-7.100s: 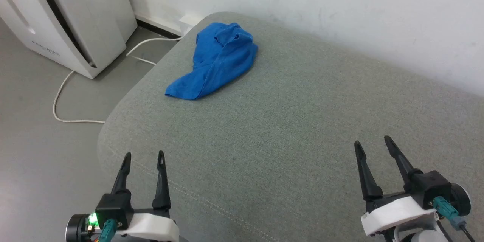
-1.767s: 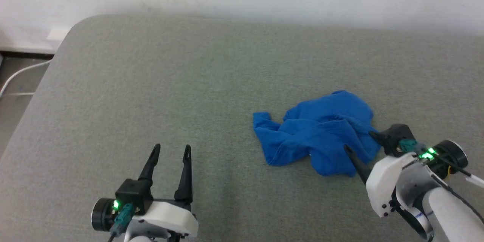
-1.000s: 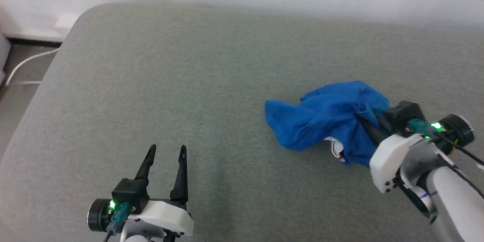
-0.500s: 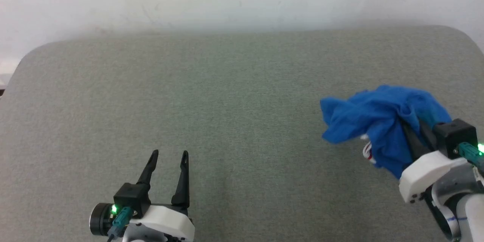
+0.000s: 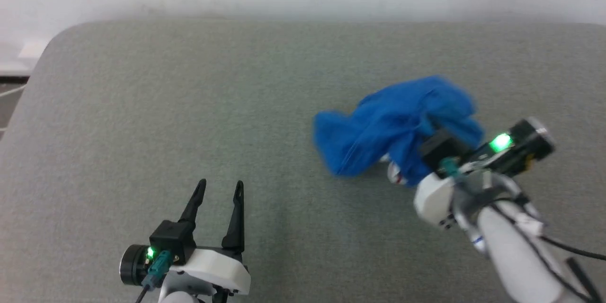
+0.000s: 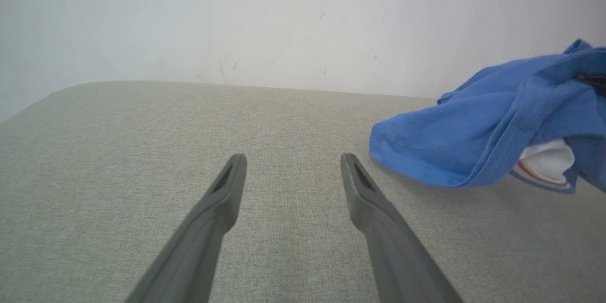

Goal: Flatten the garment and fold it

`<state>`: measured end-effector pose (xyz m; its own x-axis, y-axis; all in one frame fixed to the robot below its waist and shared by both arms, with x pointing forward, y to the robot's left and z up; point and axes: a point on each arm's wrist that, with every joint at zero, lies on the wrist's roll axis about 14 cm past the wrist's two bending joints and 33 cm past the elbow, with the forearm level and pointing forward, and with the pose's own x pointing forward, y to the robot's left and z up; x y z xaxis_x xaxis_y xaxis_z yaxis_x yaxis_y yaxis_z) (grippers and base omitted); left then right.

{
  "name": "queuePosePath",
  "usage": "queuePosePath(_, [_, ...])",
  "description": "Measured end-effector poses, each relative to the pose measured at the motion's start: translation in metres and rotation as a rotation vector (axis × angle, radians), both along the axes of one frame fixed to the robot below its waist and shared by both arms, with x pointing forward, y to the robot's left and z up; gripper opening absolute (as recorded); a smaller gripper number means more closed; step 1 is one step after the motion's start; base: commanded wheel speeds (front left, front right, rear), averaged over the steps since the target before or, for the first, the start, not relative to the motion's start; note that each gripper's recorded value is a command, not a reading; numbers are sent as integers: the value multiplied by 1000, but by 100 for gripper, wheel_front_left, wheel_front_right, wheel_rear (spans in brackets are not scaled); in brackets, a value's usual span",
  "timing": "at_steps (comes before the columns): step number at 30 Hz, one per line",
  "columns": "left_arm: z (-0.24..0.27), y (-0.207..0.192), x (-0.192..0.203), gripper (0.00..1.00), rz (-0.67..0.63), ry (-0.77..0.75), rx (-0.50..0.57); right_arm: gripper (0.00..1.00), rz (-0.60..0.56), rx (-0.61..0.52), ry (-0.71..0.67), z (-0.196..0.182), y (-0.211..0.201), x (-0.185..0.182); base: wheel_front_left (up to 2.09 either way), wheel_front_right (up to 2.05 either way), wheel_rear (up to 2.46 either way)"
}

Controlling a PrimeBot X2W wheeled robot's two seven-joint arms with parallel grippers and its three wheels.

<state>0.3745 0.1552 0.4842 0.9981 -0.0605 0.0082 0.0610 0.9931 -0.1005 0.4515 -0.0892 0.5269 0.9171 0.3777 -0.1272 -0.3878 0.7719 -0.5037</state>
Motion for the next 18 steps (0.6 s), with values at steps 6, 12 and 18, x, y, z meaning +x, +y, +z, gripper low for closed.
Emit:
queuePosePath(6, [-13,17,-7,100,52,42,2,0,201,-74,225,-83,65,-20,0,0,0])
queuePosePath(12, [-15,31,-13,100,95,51,7,100,344,59,341,-102,121,-49,0,0,0])
queuePosePath(18, [-9,23,-10,100,70,33,2,100,333,274,325,-66,121,-46,0,0,0])
